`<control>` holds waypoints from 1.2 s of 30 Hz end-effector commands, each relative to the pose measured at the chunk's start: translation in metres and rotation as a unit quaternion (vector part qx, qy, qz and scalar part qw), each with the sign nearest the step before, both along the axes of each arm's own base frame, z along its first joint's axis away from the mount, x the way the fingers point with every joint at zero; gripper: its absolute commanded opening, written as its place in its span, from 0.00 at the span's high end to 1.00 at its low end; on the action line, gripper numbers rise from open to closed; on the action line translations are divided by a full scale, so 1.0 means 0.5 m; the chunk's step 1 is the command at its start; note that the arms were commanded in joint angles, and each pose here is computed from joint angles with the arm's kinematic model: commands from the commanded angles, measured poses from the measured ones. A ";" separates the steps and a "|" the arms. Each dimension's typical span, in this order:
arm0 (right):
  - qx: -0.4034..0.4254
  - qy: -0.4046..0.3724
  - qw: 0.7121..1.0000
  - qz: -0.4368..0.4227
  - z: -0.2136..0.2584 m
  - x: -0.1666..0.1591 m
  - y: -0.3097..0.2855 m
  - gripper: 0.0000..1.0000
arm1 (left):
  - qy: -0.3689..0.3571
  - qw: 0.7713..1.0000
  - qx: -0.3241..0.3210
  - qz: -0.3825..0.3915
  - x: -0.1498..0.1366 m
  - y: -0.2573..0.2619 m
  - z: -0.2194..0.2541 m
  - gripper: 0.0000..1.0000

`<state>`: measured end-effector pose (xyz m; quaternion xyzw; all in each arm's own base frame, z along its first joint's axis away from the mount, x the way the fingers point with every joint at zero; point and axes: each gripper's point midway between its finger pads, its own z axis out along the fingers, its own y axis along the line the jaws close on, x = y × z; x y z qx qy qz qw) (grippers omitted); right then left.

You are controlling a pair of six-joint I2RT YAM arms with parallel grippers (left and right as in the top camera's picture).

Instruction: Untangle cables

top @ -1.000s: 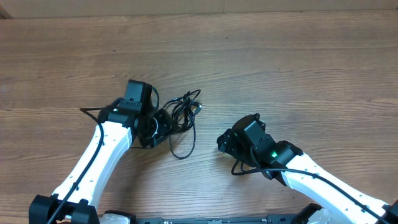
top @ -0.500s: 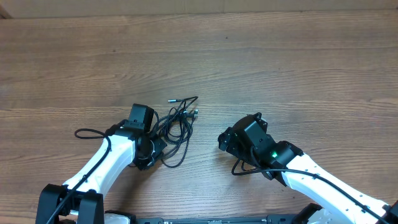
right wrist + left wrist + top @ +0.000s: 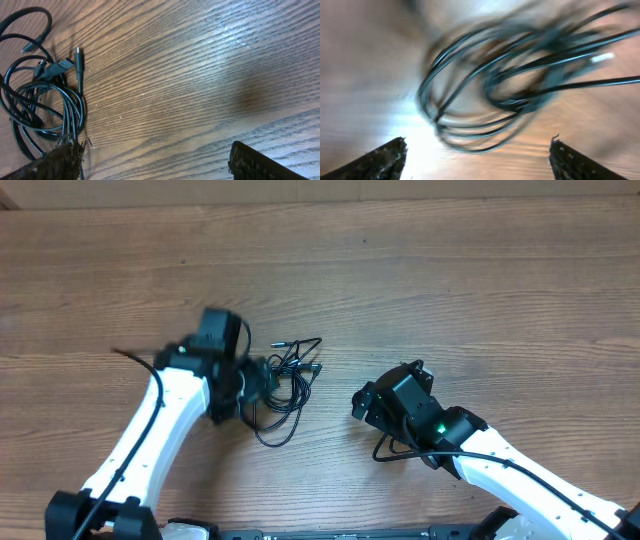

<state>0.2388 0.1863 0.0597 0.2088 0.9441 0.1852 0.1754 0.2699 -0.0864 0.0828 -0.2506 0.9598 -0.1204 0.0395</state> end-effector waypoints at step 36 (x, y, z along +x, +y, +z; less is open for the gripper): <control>-0.049 0.009 0.999 -0.012 -0.054 0.013 -0.019 0.00 | -0.121 0.981 0.075 -0.128 0.044 0.021 -0.088 0.64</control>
